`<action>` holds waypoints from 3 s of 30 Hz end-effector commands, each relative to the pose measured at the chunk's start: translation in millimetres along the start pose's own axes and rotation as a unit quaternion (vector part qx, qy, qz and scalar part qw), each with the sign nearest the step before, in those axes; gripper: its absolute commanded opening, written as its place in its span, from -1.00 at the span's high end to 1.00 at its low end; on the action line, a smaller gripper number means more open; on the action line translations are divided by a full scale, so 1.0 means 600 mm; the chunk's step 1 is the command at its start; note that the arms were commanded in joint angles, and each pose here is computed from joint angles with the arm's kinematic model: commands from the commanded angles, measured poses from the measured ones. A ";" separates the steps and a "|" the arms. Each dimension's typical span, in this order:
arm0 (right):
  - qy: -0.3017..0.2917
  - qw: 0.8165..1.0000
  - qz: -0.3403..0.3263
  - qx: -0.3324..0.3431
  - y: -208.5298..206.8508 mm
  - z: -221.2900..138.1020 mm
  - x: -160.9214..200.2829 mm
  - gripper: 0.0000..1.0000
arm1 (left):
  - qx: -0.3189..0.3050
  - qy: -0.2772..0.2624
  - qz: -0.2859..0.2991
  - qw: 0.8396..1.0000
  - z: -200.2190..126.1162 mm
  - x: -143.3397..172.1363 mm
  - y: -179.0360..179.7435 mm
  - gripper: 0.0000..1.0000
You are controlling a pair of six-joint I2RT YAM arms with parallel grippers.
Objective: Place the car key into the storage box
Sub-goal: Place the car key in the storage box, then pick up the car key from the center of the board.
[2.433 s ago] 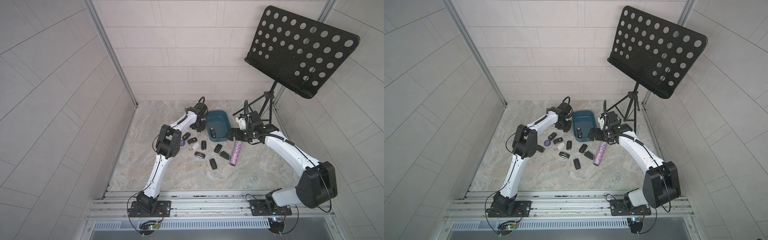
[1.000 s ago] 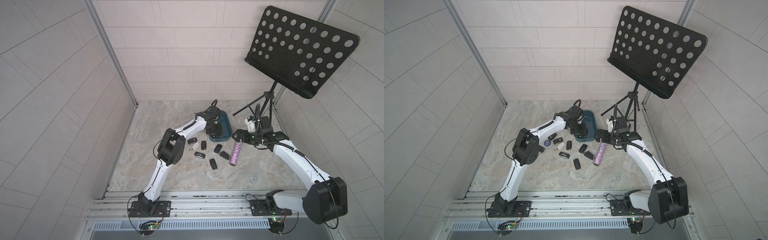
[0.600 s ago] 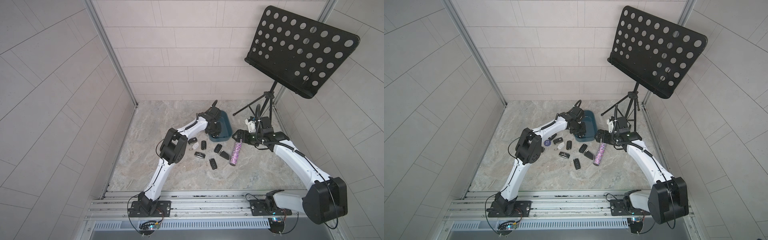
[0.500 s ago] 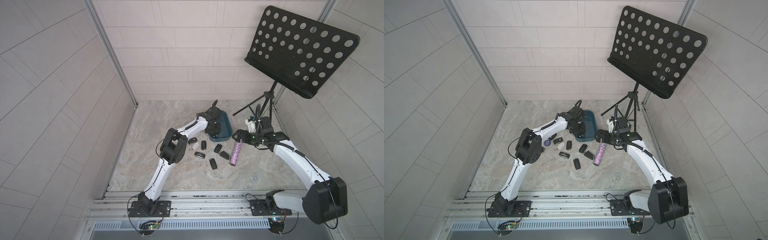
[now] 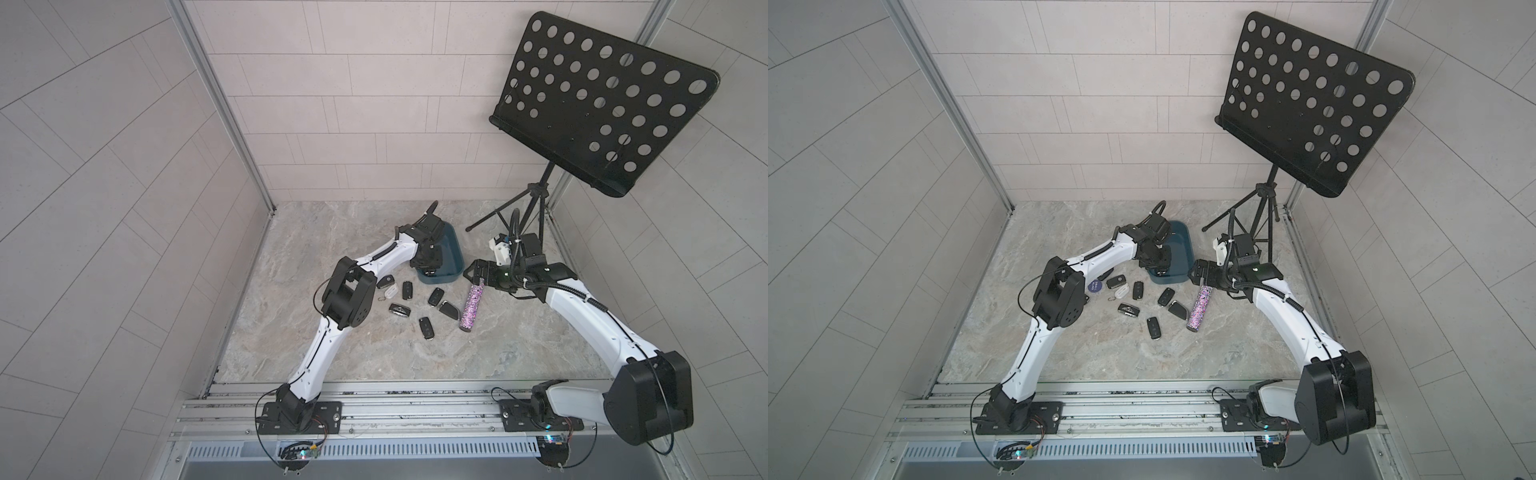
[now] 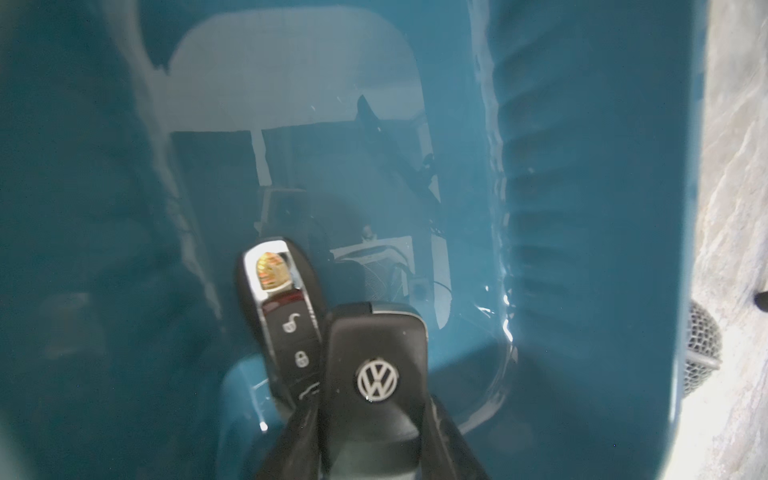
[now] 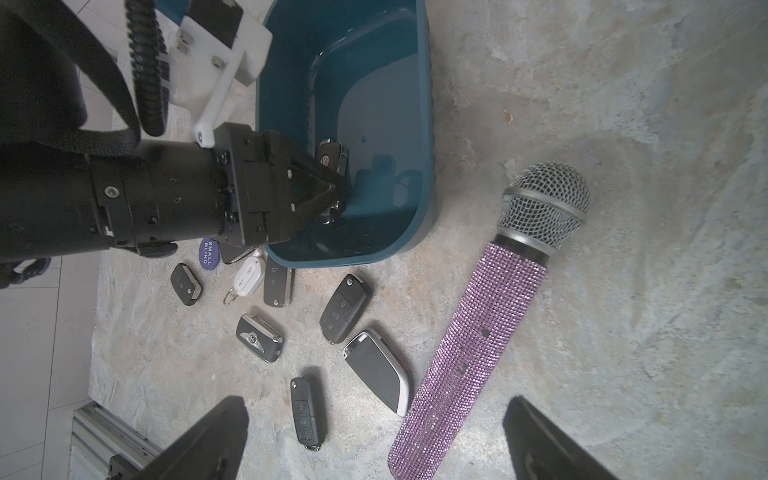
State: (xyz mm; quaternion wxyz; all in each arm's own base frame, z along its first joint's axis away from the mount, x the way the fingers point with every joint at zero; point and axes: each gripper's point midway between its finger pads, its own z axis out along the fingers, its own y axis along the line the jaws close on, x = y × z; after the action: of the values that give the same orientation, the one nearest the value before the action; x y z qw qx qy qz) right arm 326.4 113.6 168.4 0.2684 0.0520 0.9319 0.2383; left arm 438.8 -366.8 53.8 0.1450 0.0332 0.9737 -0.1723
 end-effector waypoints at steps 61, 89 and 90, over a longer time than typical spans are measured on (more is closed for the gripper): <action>0.180 0.958 -0.220 0.045 0.038 0.125 0.158 -0.85 | 0.020 -0.026 -0.119 0.992 -0.285 0.126 0.235 -1.00; 0.214 0.896 -0.356 0.155 0.003 0.207 0.176 -0.53 | 0.023 -0.040 -0.154 0.987 -0.290 0.149 0.274 -1.00; 0.215 0.896 -0.356 0.155 0.002 0.209 0.178 -0.50 | 0.023 -0.041 -0.154 0.987 -0.290 0.148 0.274 -1.00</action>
State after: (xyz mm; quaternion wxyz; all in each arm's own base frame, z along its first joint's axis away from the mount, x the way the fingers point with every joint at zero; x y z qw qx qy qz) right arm 299.2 192.9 25.4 0.1158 -0.2825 0.9522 -0.0007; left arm 325.2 -154.2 125.0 0.1468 -0.1120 0.9593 -0.2139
